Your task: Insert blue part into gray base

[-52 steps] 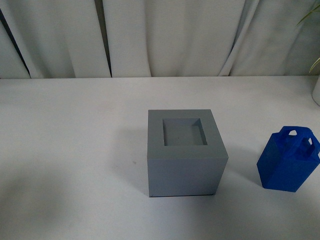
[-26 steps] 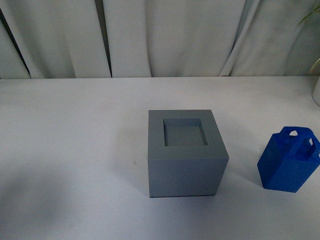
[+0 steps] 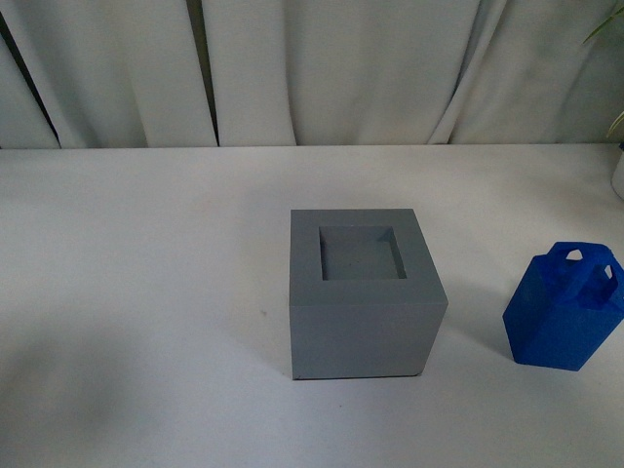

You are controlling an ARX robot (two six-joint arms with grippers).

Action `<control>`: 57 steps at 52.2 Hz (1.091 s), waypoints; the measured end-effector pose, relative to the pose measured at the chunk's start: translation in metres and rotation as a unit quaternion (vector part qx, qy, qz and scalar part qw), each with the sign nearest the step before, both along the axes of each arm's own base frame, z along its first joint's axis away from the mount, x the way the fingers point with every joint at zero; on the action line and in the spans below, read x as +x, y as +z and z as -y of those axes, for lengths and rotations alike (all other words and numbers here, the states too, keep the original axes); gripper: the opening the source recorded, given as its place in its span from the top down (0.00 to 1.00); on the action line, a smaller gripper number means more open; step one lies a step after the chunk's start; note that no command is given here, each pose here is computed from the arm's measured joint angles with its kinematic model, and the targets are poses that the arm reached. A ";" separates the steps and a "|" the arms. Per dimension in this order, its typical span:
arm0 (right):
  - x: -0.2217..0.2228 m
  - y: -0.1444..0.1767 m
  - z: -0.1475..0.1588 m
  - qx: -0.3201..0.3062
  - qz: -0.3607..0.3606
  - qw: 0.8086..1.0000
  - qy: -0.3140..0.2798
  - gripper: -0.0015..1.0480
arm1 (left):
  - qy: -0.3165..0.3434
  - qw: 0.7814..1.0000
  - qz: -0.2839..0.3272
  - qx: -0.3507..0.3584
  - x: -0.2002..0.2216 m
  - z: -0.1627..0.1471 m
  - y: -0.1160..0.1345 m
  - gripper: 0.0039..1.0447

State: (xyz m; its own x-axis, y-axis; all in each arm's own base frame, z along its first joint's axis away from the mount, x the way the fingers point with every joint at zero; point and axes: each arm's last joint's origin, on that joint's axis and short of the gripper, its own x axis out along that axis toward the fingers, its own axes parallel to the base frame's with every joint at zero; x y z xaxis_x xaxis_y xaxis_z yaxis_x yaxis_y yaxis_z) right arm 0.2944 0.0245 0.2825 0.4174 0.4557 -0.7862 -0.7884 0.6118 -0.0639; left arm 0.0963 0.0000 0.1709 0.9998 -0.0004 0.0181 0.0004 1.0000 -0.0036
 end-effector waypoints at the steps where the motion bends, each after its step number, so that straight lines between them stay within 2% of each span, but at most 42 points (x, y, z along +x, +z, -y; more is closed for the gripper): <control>1: 0.002 0.001 -0.002 -0.009 -0.001 1.000 0.017 0.07 | 0.000 1.000 0.000 0.000 0.000 0.000 0.000 0.06; 5: 0.007 0.004 -0.013 -0.051 -0.027 0.995 0.084 0.07 | 0.000 1.000 0.000 0.000 0.000 0.000 0.000 0.06; 10: 0.011 -0.004 -0.023 -0.116 -0.054 0.982 0.138 0.07 | 0.000 1.000 0.000 0.000 0.000 0.000 0.000 0.06; 15: 0.021 -0.017 -0.032 -0.167 -0.069 0.969 0.171 0.07 | 0.000 1.000 0.000 0.000 0.000 0.000 0.000 0.06; 21: 0.029 -0.035 -0.042 -0.196 -0.088 0.956 0.201 0.07 | 0.000 1.000 0.000 0.000 0.000 0.000 0.000 0.06; 32: 0.043 -0.056 -0.052 -0.234 -0.095 0.943 0.215 0.07 | 0.000 1.000 0.000 0.000 0.000 0.000 0.000 0.06; 57: 0.047 -0.074 -0.049 -0.250 -0.102 0.936 0.226 0.07 | 0.000 1.000 0.000 0.000 0.000 0.000 0.000 0.06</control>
